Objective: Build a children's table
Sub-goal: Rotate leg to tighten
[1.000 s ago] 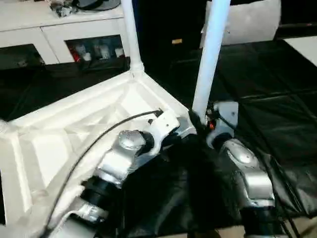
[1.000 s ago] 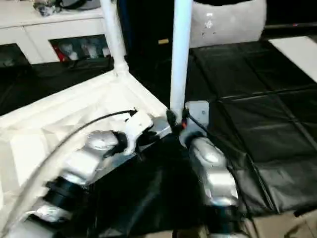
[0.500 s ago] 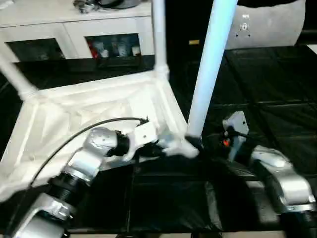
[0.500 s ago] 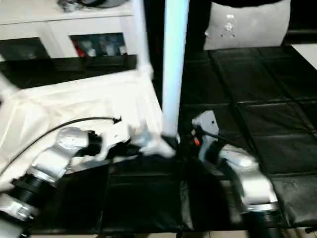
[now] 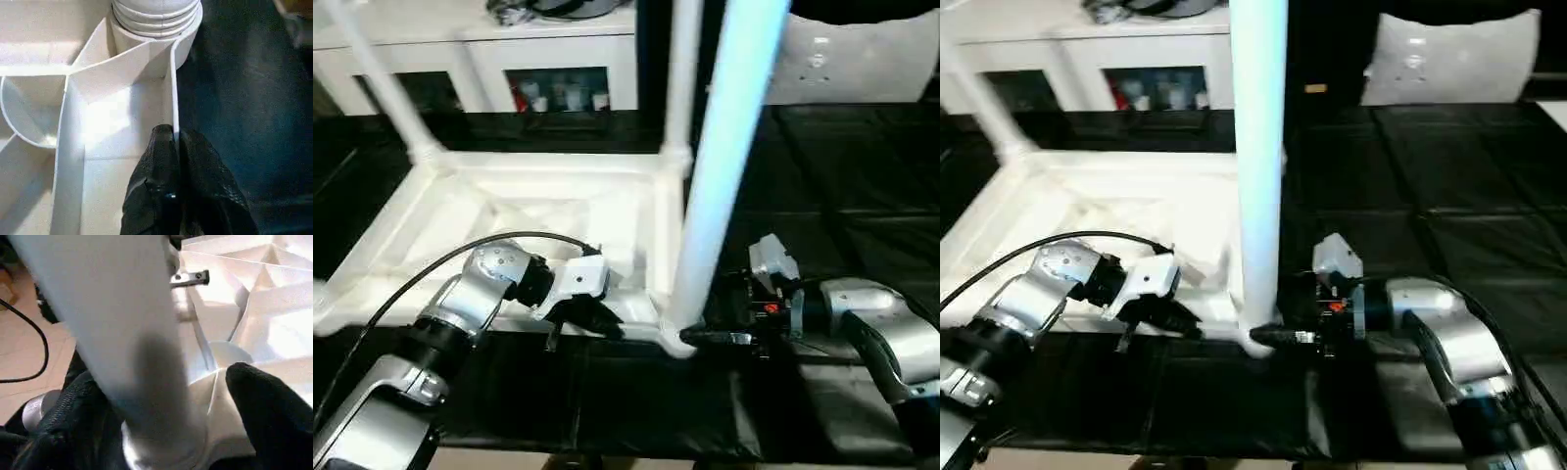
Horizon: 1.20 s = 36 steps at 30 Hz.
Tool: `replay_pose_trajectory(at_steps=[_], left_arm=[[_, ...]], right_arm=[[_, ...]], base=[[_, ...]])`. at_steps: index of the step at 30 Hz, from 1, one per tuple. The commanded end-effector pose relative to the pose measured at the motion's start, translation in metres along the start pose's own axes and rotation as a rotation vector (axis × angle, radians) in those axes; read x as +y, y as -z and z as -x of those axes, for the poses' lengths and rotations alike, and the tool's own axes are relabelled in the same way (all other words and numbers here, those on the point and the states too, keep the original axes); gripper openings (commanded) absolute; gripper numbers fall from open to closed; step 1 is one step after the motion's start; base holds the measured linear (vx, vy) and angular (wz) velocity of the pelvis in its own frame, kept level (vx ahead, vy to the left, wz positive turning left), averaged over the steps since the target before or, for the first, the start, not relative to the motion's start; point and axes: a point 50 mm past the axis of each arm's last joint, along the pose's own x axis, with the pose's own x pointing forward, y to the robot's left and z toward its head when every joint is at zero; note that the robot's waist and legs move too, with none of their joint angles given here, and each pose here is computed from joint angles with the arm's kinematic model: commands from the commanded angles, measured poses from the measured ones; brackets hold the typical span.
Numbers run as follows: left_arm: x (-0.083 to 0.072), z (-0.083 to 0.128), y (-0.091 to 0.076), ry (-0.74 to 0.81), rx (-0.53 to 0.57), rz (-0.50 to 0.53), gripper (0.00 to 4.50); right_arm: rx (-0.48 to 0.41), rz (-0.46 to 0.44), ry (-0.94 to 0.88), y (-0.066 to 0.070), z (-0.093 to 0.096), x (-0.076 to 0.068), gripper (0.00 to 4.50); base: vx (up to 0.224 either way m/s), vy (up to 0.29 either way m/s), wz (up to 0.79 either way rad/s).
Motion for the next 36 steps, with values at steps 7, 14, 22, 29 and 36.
replay_pose_trajectory(at_steps=[7, 14, 22, 29, 36], left_arm=[[0.0, -0.004, -0.01, 0.124, 0.023, -0.077, 0.0], [0.001, -0.003, -0.009, 0.126, 0.023, -0.075, 0.0], [0.001, -0.002, -0.007, 0.065, -0.028, -0.013, 0.0], [0.01, -0.012, -0.013, -0.19, -0.125, 0.127, 0.0], [0.019, -0.039, -0.035, -0.373, -0.204, 0.204, 0.0]], right_arm=[[0.028, -0.05, -0.108, 0.0, -0.001, 0.006, 3.2], [0.038, -0.07, -0.136, 0.001, -0.001, 0.006, 2.58], [0.002, -0.134, -0.128, 0.003, -0.009, 0.014, 2.15], [-0.055, -0.144, 0.223, 0.013, -0.035, 0.004, 2.11], [-0.135, -0.222, 0.498, 0.011, -0.059, -0.007, 2.04]], base=[[0.0, 0.0, 0.0], [0.0, 0.0, 0.0], [0.0, 0.0, 0.0], [0.0, 0.0, 0.0], [0.0, 0.0, 0.0]])
